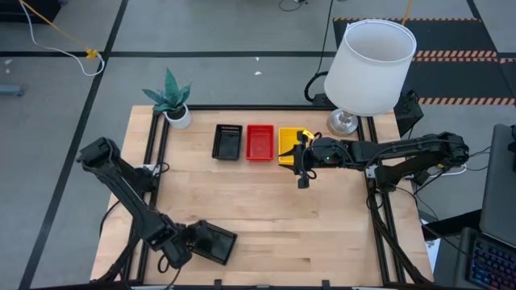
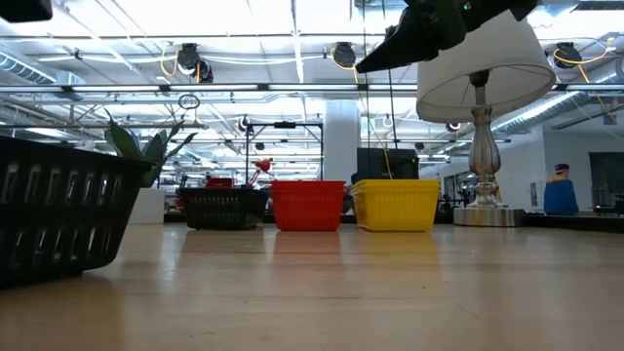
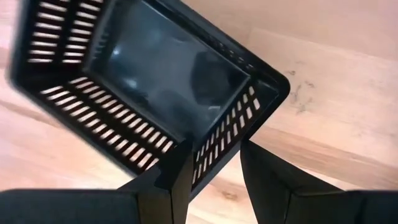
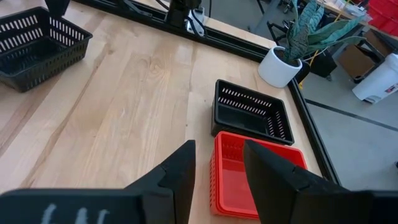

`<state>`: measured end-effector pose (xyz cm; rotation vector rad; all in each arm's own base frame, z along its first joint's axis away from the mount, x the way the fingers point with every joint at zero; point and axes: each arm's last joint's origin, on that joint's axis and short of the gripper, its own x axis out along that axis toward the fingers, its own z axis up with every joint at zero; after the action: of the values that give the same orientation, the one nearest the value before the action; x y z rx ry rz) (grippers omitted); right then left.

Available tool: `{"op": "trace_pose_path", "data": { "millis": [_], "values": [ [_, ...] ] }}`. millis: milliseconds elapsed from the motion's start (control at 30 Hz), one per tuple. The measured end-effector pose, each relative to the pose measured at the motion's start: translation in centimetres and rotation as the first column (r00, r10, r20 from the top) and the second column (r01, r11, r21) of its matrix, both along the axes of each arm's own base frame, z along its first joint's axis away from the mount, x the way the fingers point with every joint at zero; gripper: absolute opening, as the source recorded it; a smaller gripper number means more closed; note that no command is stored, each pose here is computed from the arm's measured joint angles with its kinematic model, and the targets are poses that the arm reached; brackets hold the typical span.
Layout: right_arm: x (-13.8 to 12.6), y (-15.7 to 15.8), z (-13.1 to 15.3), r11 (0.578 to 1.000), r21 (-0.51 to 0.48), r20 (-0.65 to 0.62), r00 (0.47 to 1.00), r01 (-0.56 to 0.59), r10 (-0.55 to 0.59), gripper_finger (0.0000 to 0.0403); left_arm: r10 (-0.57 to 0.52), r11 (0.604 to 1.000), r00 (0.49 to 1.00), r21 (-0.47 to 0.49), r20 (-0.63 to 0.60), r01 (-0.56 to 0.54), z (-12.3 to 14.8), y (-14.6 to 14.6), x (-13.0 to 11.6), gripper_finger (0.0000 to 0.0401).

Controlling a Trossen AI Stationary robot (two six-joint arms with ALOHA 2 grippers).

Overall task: Stack baskets by color
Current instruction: Stack the bottom black bin on the stacked black bins

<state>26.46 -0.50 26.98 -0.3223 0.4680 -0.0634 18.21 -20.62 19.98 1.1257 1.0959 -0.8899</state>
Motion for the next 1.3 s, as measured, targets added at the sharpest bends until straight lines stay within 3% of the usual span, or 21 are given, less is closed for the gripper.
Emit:
{"op": "trace_pose_path", "data": {
  "millis": [400, 600, 1300],
  "values": [
    [0.0, 0.0, 0.0, 1.0, 0.0, 0.0, 1.0, 0.0, 0.0, 0.013, -0.016, 0.999, 0.999, 0.05, -0.051, 0.018, -1.8, -0.5, 0.4, 0.0136],
    [0.0, 0.0, 0.0, 1.0, 0.0, 0.0, 1.0, 0.0, 0.0, 0.013, 0.019, 0.999, 0.999, 0.03, -0.037, -0.018, -1.4, -0.7, 0.6, 0.0136],
    [0.0, 0.0, 0.0, 1.0, -0.001, 0.0, 1.0, 0.0, 0.0, 0.013, -0.018, 0.999, 0.998, 0.035, -0.058, 0.02, 0.0, -1.0, 0.8, 0.0135]
  ]
}}
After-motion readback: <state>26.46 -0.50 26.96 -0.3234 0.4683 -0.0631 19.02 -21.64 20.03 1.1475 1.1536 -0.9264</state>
